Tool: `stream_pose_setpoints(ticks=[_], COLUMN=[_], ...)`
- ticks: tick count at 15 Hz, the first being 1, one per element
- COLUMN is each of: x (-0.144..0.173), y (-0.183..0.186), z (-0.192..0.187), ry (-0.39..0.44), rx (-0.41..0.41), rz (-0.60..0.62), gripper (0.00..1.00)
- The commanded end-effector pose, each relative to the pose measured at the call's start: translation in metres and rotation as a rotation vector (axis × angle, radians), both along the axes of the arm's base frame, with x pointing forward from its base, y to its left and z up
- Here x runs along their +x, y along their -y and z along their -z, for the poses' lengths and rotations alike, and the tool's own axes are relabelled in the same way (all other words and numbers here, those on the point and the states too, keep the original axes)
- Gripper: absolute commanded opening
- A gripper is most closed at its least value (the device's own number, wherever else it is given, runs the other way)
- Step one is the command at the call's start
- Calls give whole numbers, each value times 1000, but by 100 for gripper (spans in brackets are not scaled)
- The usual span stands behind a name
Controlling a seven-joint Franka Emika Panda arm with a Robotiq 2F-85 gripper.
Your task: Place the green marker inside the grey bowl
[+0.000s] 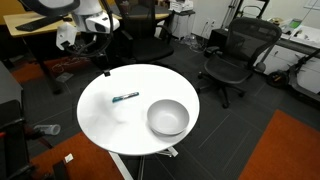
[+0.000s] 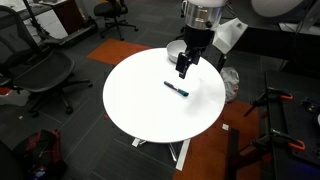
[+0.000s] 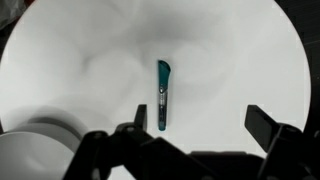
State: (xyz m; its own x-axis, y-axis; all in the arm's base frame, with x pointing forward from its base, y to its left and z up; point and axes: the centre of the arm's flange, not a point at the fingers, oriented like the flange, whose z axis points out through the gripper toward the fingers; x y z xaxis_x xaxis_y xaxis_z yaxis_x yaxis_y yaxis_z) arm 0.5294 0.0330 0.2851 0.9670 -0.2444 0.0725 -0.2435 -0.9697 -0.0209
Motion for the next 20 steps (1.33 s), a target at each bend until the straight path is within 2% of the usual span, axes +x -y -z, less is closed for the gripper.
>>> stream_pose_setpoints(ticks=[1, 8, 20], x=[20, 27, 55], y=[-9, 2, 38], z=[26, 74, 104], ry=[21, 38, 30], rx=[-9, -10, 18], rz=[1, 46, 133], gripper=[100, 100, 100])
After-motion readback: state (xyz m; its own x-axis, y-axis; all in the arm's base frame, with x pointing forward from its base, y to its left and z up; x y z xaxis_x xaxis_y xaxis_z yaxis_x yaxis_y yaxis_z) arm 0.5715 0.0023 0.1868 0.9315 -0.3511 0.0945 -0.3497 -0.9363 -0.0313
